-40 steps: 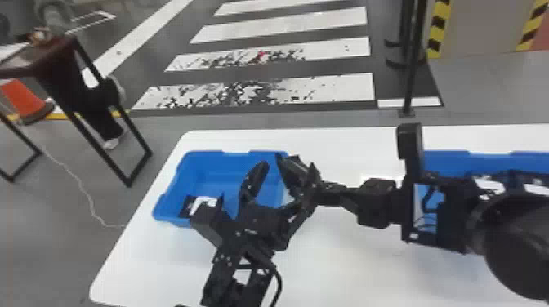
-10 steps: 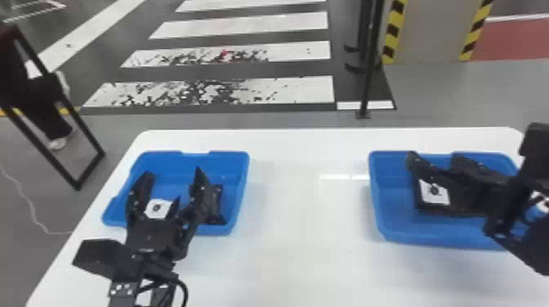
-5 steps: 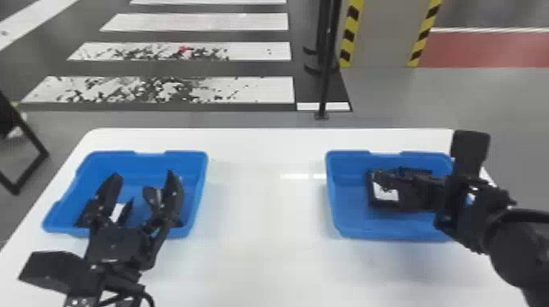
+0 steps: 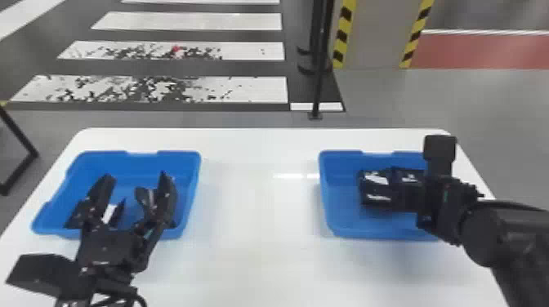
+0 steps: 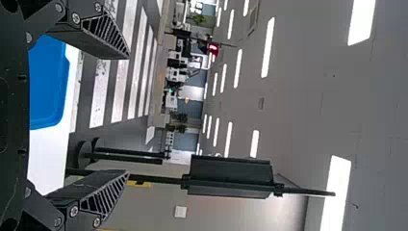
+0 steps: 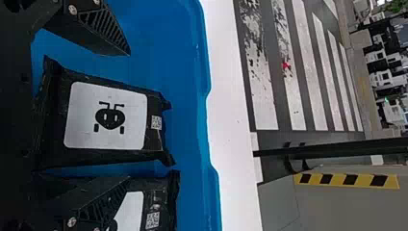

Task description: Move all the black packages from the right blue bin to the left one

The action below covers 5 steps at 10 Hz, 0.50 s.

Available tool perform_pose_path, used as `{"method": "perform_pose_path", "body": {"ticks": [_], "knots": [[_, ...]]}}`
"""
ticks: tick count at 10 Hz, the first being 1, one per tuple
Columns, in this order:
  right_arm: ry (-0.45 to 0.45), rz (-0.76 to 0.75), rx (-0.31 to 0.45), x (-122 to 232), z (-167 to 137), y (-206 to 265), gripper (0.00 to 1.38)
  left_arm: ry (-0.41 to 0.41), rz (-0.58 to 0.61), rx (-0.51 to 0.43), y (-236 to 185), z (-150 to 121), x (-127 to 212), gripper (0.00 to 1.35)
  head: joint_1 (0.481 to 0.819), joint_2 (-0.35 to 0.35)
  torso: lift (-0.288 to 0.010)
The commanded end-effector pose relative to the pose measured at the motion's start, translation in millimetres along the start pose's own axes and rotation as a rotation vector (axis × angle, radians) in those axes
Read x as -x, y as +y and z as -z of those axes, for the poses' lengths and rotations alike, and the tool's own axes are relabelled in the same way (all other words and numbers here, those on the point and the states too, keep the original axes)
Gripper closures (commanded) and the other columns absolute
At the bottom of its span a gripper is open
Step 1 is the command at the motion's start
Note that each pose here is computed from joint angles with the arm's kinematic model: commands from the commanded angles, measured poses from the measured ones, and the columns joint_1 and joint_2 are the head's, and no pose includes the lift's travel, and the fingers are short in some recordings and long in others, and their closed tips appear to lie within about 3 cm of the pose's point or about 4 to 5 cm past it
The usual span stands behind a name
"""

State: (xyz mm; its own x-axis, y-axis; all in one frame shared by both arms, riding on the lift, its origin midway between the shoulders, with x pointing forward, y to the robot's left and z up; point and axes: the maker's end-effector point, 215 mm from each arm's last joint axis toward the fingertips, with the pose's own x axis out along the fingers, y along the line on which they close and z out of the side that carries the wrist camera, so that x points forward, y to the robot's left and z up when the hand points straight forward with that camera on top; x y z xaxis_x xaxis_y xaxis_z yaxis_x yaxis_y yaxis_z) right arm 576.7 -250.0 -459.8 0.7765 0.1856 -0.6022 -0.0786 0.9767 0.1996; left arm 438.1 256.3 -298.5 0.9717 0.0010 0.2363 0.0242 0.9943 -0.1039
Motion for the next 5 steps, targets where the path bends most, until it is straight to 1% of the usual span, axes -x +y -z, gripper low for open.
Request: {"method": "perform_pose_path", "body": {"ticks": [1,3,4,5], "knots": [[0.022,-0.01,-0.007,-6,8,4,0.11,0.0,0.003,-0.002,-1,0,0,0.2,0.695,0.005,-0.14],[0.034,-0.018,-0.008,-8,14,7,0.13,0.007,0.004,-0.004,-1,3,0,0.2,0.695,0.012,-0.14],[0.05,-0.022,-0.019,-11,20,7,0.16,0.01,0.004,-0.004,-1,3,0,0.2,0.695,0.013,-0.14],[0.082,-0.029,-0.027,-10,30,10,0.23,0.007,0.004,-0.004,-1,3,0,0.2,0.695,0.016,-0.14]]}}
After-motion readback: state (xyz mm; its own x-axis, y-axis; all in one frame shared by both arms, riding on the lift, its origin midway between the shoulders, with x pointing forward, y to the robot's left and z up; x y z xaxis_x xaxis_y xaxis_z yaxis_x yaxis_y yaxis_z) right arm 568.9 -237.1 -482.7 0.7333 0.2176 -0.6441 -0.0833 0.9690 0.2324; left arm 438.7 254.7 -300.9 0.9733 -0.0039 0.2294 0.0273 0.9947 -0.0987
